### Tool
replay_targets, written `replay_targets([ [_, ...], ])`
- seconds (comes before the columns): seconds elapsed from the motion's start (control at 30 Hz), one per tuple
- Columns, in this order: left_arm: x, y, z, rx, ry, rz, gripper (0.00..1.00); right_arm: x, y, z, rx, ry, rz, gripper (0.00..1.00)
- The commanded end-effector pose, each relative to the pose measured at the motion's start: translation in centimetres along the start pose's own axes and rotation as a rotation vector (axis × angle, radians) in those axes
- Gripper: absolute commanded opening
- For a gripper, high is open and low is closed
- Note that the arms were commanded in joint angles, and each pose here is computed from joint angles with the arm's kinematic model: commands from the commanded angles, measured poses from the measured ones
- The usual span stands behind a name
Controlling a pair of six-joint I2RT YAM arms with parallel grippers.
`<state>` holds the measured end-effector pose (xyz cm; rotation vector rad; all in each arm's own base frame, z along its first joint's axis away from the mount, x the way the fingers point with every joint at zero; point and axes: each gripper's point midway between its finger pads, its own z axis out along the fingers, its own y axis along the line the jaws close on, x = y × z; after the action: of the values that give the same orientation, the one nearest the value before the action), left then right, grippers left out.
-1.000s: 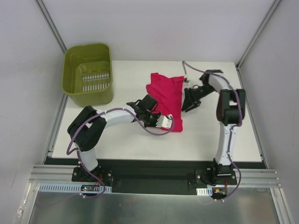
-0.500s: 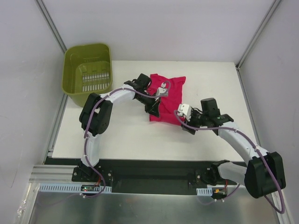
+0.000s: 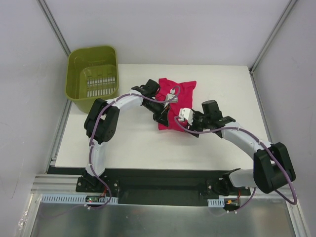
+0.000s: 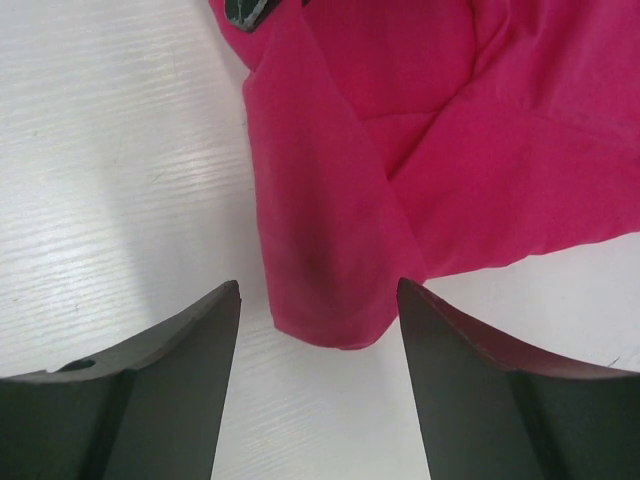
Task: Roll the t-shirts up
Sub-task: Roll the T-shirt to the center of the board.
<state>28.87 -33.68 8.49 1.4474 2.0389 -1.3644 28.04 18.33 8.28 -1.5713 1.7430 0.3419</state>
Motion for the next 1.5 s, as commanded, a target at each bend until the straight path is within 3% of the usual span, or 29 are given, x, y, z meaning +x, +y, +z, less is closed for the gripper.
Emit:
replay_targets([
  [0.0,0.2,-0.9,0.2,0.059,-0.014,-0.036,0.0,-1.4,-0.4,1.1,-0.048,-0.039,-0.019,0.67],
  [0.3,0.8,-0.8,-0.6,0.058,-0.027,-0.078,0.0,-0.3,1.1,3.1,-0.146,0.021,-0.007,0.64],
  [0.47,1.1,-1.2,-1.0,0.084,-0.046,-0.123,0.0,0.0,1.5,3.8,-0.206,0.093,0.054,0.47],
  [0.63,1.7,-2.3,-1.7,0.109,-0.061,-0.196,0.0,-0.4,2.4,3.7,-0.325,0.125,0.15,0.17],
  [0.67,2.1,-2.5,-1.8,0.116,-0.059,-0.223,0.0,-0.6,2.2,3.0,-0.348,0.123,0.186,0.16],
  [0.87,1.7,-4.2,-2.7,0.23,-0.057,-0.496,0.0,-1.5,6.6,-1.3,-0.672,0.114,0.38,0.15],
  [1.07,1.4,-3.3,-2.7,0.232,-0.055,-0.516,0.0,-2.5,7.8,-3.8,-0.919,0.098,0.535,0.16],
  [1.47,3.8,0.7,-1.2,0.206,0.002,-0.638,0.0,-0.8,5.9,-2.4,-1.052,0.135,0.744,0.18],
])
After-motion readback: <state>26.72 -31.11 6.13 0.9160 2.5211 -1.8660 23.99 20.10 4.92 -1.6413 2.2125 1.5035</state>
